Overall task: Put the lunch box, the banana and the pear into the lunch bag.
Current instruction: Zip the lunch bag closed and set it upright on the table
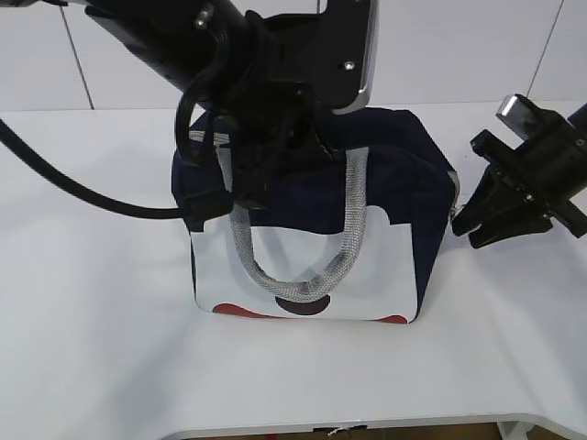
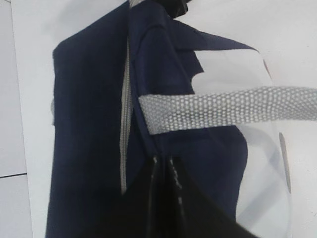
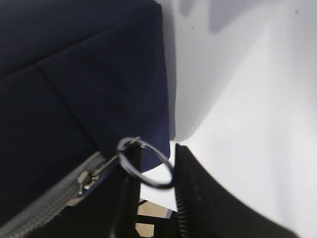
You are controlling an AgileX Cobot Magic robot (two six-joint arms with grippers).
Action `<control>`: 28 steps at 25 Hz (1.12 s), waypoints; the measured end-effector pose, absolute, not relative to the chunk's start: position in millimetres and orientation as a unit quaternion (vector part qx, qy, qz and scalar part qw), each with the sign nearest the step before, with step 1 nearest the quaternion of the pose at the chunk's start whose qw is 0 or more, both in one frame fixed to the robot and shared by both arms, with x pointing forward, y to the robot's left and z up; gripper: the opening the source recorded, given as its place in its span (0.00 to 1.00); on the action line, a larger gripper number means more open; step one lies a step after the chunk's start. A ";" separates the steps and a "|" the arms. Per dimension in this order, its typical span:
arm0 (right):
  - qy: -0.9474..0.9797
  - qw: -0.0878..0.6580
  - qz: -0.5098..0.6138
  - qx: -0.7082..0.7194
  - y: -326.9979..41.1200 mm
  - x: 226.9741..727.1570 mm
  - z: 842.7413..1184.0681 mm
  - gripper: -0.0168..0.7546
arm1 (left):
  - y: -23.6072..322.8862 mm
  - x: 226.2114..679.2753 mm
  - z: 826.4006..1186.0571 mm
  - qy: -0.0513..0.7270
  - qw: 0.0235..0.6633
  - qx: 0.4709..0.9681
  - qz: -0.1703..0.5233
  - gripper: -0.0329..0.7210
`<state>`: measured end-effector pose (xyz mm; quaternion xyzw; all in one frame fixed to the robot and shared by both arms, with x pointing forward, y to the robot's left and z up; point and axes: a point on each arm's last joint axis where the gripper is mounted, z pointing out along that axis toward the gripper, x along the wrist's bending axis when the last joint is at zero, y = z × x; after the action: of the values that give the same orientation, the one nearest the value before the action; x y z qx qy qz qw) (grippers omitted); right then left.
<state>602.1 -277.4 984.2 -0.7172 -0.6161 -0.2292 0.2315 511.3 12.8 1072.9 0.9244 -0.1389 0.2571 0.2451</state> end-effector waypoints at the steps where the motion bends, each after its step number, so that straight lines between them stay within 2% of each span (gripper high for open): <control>1: -0.620 0.228 -0.233 -0.714 -277.6 601.6 986.5 0.35 | 13.0 511.4 1072.9 -0.140 0.244 0.924 0.258 0.03; 8: -0.631 0.206 -0.252 -0.704 -277.2 595.9 1006.9 0.39 | 13.5 511.9 1072.8 -0.143 0.240 0.924 0.261 0.03; 23: -0.645 0.165 -0.281 -0.692 -276.7 581.6 1044.2 0.39 | 13.7 511.9 1072.6 -0.144 0.238 0.924 0.261 0.03; 28: -0.674 0.129 -0.272 -0.675 -280.2 573.8 1054.8 0.39 | 13.7 511.8 1072.5 -0.144 0.238 0.925 0.260 0.03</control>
<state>573.8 -280.2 1054.8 -0.6750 -0.6737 -0.2718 0.1293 511.8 13.7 1072.5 0.9247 -0.1439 0.2599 0.2379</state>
